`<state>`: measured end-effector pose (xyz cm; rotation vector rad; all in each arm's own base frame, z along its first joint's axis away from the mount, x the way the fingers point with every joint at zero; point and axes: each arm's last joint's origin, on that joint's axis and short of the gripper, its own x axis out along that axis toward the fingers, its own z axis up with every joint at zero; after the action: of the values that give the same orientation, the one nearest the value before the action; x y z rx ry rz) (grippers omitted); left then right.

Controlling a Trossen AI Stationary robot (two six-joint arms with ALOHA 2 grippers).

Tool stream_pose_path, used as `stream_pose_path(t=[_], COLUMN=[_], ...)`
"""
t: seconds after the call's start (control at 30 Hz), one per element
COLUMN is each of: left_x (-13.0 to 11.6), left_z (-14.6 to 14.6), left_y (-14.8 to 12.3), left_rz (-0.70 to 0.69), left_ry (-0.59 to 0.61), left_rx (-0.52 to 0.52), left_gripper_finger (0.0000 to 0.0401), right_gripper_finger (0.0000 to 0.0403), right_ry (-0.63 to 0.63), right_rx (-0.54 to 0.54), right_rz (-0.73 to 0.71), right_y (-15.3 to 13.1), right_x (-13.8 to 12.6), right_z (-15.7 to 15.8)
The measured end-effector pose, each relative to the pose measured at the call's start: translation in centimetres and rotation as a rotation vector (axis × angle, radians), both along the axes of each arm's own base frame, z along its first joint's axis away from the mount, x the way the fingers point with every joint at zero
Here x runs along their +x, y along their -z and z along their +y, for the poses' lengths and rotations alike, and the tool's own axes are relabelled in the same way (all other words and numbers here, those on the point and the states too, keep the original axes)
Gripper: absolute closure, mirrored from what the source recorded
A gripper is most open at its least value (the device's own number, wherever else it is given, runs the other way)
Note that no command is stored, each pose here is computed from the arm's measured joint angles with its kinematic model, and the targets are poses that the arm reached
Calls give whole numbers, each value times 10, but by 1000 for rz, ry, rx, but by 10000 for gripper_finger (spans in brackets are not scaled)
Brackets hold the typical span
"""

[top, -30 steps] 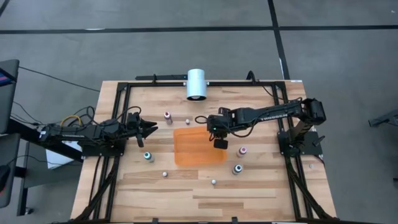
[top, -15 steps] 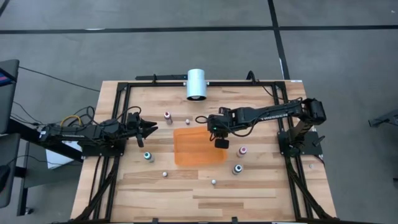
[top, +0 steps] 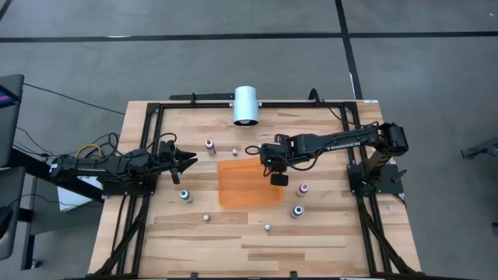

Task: Pick & Place food coloring
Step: Put the large orange food coloring bottle into the orange container, then put the large pink food coloring bottle into the orange container

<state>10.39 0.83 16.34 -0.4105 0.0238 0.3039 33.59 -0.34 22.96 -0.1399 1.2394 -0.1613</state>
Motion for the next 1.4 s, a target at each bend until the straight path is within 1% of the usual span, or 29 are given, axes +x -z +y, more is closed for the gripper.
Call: stream_pose_path(t=[0.1,0.2,0.47,0.6,0.8,0.9,1.07,1.17,1.27,1.4], left_x=[0,0,0,0,0,0,0,0,0,0], left_z=[0,0,0,0,0,0,0,0,-1,-1], left_y=[0,0,0,0,0,0,0,0,0,1], left_rz=[0,0,0,0,0,0,0,0,2,4], left_ry=[0,0,0,0,0,0,0,12,32,50], left_rx=[0,0,-1,-1,-1,-1,-2,-3,-6,-8], left_gripper_finger=[279,279,279,279,279,279,279,279,279,279], right_gripper_finger=[342,325,246,217,198,195,197,200,200,197], right_ry=[-21,-21,-19,-10,-10,6,33,38,24,-9], right_rx=[-7,-7,-7,-10,-13,-9,4,15,28,61], right_rz=[16,6,24,40,84,59,66,68,53,-10], right_y=[-3,-5,-6,-7,-28,-46,-66,-80,-89,-97], right_x=[-1,1,-1,-2,-4,-9,-32,-49,-66,-89], right_z=[0,0,-1,-1,-1,-1,4,13,28,53])
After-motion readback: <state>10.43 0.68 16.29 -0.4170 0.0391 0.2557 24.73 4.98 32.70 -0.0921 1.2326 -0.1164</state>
